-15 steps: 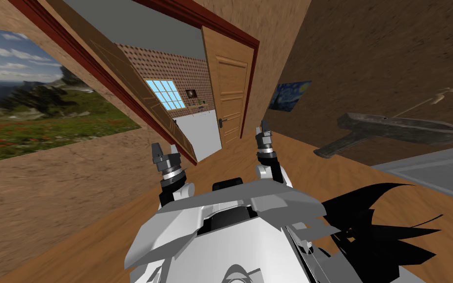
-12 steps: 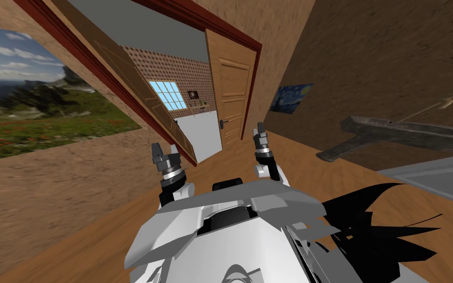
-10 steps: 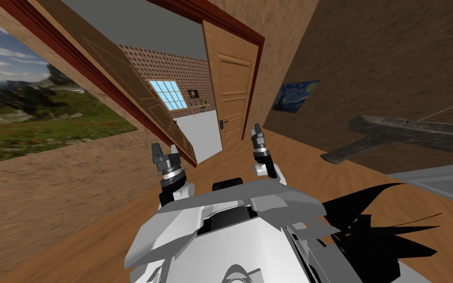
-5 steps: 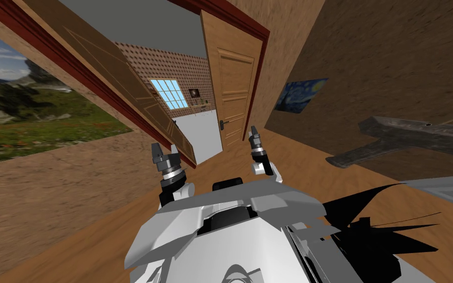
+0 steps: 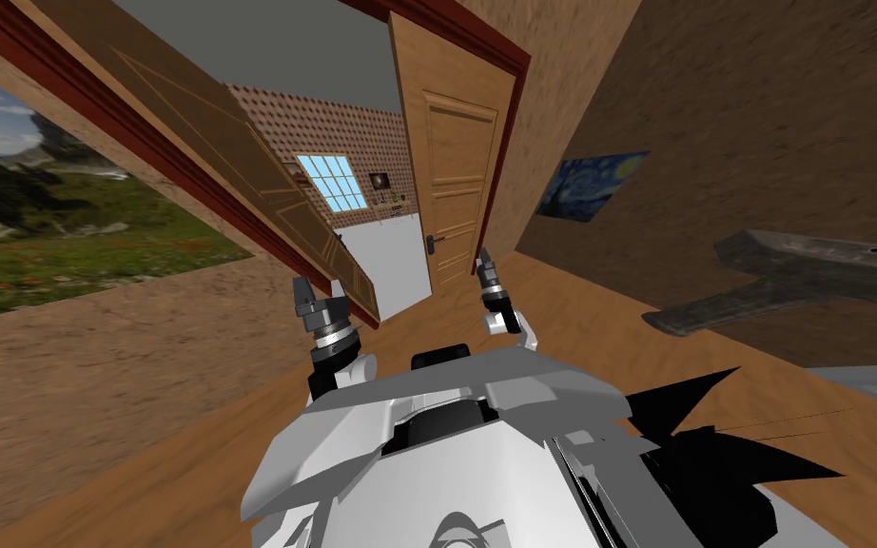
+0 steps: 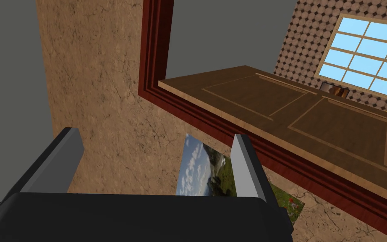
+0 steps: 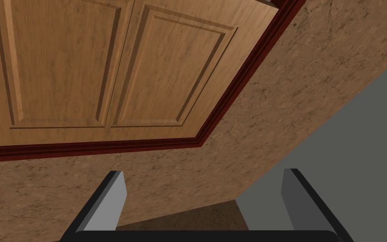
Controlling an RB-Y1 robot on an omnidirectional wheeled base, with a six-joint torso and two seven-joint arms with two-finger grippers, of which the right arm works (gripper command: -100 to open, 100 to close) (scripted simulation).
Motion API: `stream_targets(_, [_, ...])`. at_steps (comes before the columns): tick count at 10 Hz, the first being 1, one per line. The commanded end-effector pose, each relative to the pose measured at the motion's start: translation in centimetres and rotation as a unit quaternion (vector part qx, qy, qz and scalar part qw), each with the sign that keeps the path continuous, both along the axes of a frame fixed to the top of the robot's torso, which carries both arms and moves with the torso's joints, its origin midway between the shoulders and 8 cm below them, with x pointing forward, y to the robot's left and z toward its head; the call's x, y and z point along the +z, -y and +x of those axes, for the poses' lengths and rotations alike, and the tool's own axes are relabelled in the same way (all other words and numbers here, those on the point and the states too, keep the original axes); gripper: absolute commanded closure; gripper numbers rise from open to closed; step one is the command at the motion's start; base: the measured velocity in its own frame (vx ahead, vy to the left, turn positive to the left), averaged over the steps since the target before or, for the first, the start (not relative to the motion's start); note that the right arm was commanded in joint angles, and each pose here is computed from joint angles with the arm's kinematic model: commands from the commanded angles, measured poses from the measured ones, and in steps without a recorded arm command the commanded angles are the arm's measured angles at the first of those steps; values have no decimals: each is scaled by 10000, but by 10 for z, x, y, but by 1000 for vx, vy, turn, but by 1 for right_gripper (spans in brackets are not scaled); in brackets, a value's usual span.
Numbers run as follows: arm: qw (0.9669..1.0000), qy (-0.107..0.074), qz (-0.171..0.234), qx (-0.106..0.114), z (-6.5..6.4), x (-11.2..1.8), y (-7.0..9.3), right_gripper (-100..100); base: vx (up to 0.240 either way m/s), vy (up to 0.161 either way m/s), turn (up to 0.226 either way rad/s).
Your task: Push the door open
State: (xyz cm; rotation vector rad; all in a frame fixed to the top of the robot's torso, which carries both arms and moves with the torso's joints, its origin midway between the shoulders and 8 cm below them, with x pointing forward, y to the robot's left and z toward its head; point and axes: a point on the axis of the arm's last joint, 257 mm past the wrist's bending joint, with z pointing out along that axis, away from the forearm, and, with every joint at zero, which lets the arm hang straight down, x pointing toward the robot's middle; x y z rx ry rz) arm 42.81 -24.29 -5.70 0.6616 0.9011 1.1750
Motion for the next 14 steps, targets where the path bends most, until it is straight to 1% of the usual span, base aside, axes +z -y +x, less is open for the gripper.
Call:
stream_targets(1, [9999,-103,29,51,9,-9,-3,-100,96,-54,45])
stream_targets(4, [9994,-299,81,140,23,-29,-7,-100,95,-52,46])
stream_targets(8, [9979,-574,163,255,43,-55,-13,-100,89,-54,56])
stream_targets(14, [9937,-998,308,416,72,-95,-25,-100,93,-63,55])
